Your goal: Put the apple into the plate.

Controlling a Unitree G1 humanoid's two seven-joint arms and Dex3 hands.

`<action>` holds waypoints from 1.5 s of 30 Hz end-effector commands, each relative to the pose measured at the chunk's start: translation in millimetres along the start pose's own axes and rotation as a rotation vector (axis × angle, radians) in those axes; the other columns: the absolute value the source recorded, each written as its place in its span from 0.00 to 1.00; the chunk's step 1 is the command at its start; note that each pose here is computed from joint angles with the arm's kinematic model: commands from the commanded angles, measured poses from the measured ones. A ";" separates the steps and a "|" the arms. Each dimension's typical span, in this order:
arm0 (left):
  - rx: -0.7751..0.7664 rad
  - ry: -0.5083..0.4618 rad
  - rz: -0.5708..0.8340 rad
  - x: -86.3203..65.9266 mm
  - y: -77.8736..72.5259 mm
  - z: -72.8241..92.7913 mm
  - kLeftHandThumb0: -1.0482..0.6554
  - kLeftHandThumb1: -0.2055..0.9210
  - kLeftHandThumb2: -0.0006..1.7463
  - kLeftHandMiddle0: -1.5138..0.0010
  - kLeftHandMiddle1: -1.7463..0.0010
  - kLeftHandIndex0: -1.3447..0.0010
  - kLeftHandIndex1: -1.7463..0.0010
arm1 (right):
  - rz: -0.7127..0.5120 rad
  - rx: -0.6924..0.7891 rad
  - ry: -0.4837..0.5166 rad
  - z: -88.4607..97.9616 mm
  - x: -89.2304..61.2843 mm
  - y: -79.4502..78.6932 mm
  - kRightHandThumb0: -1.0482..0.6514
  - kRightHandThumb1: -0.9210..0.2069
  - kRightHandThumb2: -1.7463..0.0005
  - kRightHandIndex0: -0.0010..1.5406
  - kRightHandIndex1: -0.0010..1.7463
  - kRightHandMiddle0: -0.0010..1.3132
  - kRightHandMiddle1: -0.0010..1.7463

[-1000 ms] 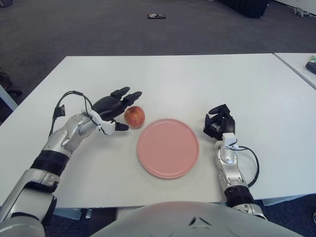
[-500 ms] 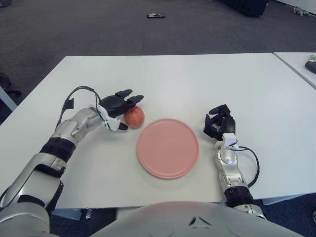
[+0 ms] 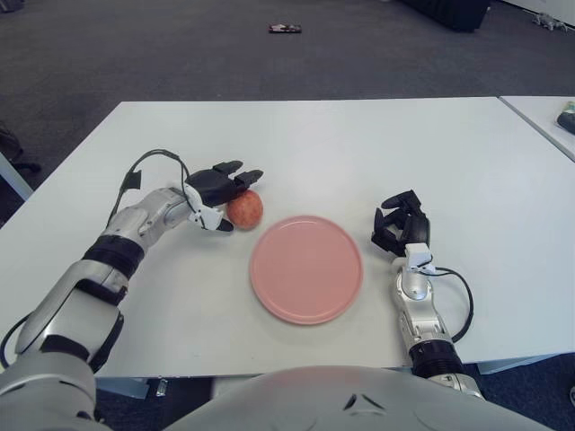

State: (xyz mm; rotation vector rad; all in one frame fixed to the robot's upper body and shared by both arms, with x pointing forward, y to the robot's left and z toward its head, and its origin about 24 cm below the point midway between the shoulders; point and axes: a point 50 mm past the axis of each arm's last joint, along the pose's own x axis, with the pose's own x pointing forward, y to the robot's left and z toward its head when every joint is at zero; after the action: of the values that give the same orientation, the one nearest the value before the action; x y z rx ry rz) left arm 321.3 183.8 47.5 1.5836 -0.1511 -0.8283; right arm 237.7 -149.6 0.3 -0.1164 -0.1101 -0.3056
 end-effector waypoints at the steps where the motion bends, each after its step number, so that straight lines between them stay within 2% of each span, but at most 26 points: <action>1: 0.035 -0.029 -0.036 6.6 -1.7 6.2 0.07 0.63 0.48 1.00 1.00 1.00 1.00 | -0.009 -0.003 -0.009 0.2 -2.2 -1.0 0.38 0.32 0.41 0.42 0.97 0.32 1.00; 13: 0.073 -0.084 -0.003 12.2 9.5 12.1 0.06 0.66 0.47 0.99 0.99 1.00 1.00 | -0.006 -0.014 -0.003 0.0 -3.0 -1.9 0.38 0.31 0.42 0.40 0.97 0.32 1.00; 23: 0.062 -0.110 0.055 7.8 25.5 11.3 0.10 0.58 0.52 1.00 0.90 1.00 1.00 | -0.003 -0.019 -0.006 0.0 -2.6 -2.3 0.38 0.31 0.42 0.40 0.97 0.32 1.00; 30: 0.043 -0.054 0.068 2.8 31.7 5.4 0.11 0.55 0.54 1.00 0.92 1.00 1.00 | -0.005 -0.021 -0.001 0.3 -2.3 -2.8 0.38 0.31 0.42 0.41 0.98 0.32 1.00; 34: 0.026 -0.002 0.086 -7.5 36.8 -1.0 0.10 0.54 0.54 1.00 0.93 1.00 1.00 | -0.005 -0.023 0.008 -0.1 -2.4 -3.1 0.38 0.31 0.42 0.41 0.97 0.32 1.00; 38: 0.004 0.028 0.101 -11.2 39.3 -1.5 0.09 0.54 0.54 1.00 0.94 1.00 1.00 | 0.000 -0.024 0.020 -1.3 -2.4 -4.0 0.38 0.31 0.42 0.40 0.97 0.32 1.00; 45: -0.118 0.038 0.185 -20.3 41.2 -0.8 0.08 0.54 0.53 1.00 0.97 1.00 1.00 | 0.001 -0.022 0.034 -2.9 -2.0 -4.6 0.38 0.31 0.42 0.40 0.96 0.32 1.00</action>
State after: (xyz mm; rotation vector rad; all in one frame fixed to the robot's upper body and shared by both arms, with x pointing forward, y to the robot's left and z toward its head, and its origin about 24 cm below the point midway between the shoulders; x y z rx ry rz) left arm 325.7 183.2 93.6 1.5033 -0.2277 -0.6734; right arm 234.8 -150.5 -1.3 -0.1340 -0.0851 -0.3017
